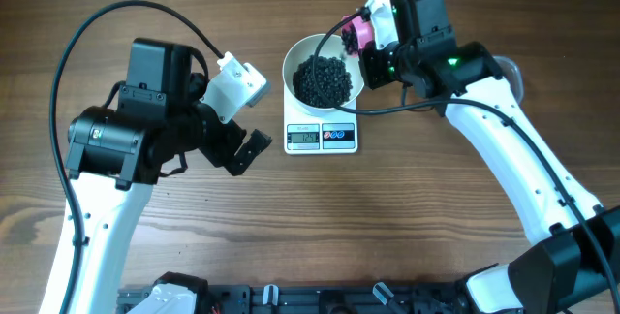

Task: Scoop item into bowl and weigh 150g on scale
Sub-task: 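Carry the scoop over the white bowl and pour the beans, then move the empty scoop back over the bean tub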

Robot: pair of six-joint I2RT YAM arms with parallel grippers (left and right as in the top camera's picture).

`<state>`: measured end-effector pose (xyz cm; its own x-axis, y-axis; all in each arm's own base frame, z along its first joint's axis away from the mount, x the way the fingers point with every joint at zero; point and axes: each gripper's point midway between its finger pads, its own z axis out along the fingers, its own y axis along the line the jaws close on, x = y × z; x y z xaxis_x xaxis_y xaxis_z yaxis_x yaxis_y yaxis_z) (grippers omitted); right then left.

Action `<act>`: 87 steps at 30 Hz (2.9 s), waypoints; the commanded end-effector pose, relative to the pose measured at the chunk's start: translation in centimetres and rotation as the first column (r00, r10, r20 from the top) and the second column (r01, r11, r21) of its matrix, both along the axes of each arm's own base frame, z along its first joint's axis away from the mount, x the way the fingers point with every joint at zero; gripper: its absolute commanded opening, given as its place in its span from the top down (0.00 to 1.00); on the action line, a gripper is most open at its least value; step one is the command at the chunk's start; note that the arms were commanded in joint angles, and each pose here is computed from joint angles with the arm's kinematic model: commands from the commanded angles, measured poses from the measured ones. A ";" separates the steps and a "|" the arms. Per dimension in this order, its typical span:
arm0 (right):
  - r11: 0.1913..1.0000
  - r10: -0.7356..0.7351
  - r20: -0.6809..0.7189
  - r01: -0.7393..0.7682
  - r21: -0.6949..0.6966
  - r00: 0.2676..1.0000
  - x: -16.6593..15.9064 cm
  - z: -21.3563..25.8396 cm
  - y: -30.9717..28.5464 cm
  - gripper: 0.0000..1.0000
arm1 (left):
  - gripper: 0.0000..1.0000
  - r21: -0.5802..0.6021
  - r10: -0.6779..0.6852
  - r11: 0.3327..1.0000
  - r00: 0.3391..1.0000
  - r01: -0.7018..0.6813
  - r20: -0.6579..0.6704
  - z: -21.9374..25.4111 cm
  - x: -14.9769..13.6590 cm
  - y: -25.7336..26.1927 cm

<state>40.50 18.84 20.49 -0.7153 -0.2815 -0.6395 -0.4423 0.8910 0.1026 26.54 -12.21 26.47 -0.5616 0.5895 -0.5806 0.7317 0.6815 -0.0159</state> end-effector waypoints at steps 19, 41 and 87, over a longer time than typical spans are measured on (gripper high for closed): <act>1.000 -0.022 -0.022 0.022 -0.003 1.000 -1.0 0.2 0.9 0.96 | 0.00 0.002 -0.007 1.000 1.000 0.007 0.018 0.4 0.3 0.1; 0.998 0.018 -0.099 -0.023 -0.057 0.995 -2.5 -2.3 2.2 0.96 | 0.00 0.002 -0.007 1.000 1.000 0.007 0.018 0.4 0.3 0.1; 0.794 -0.571 -0.124 0.508 -0.334 0.812 -5.3 -0.1 -21.9 0.96 | 0.00 0.002 -0.008 1.000 1.000 0.008 0.018 0.4 0.3 0.1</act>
